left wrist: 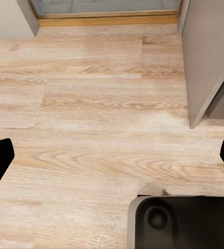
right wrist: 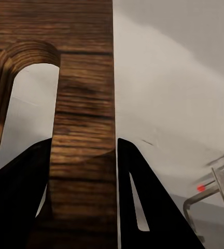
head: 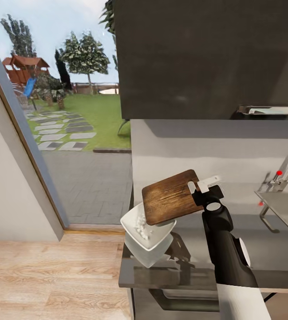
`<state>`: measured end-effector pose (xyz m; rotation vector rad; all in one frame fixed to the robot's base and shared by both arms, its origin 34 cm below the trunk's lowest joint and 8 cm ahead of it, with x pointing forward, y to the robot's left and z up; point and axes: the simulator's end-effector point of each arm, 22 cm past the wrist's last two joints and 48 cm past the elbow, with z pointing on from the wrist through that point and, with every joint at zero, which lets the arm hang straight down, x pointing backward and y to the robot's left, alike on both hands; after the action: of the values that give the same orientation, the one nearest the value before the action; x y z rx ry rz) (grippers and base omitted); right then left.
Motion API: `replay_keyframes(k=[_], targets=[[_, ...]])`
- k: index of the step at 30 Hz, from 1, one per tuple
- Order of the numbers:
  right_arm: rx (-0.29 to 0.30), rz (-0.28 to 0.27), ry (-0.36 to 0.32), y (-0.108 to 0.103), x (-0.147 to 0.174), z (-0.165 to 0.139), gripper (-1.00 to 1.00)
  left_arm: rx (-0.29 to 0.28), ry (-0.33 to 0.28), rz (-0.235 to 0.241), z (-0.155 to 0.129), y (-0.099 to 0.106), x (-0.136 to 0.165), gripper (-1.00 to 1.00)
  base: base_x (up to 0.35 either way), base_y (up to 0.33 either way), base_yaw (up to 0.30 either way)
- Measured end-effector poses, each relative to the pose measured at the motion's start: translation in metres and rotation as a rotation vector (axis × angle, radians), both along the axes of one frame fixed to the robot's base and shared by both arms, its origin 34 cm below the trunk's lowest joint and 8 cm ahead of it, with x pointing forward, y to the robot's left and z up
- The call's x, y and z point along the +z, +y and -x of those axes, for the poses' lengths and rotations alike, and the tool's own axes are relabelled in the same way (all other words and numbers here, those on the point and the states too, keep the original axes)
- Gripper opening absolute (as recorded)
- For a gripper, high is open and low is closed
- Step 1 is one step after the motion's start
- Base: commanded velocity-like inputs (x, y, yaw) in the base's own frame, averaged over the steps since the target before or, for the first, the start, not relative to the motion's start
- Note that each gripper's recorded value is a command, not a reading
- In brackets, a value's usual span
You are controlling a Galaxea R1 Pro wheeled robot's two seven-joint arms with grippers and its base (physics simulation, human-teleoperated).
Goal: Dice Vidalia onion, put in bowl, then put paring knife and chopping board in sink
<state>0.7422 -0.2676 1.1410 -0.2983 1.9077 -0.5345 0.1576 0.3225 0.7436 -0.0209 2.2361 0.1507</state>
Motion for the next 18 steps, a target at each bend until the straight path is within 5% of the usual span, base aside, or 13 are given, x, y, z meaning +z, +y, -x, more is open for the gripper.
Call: replay_keyframes(k=[11, 14, 17, 18], targets=[[-0.001, -0.023, -0.003, -0.003, 0.001, 0.0, -1.0, 0.0, 0.001, 0.0, 0.0, 0.0, 0.0, 1.0, -0.034, -0.032, 0.0], [-0.007, -0.116, -0.008, -0.012, -0.002, 0.002, -1.0, 0.0, 0.003, -0.001, 0.001, 0.0, 0.0, 1.0, -0.219, -0.191, 0.0], [0.04, -0.33, -0.018, -0.009, -0.007, 0.004, -1.0, 0.0, 0.011, -0.003, 0.004, 0.001, -0.001, 1.0, -0.245, -0.211, 0.0], [0.055, -0.365, -0.018, -0.005, -0.008, 0.004, -1.0, 0.0, 0.012, -0.003, 0.004, 0.001, -0.002, 1.0, -0.25, -0.215, 0.0]])
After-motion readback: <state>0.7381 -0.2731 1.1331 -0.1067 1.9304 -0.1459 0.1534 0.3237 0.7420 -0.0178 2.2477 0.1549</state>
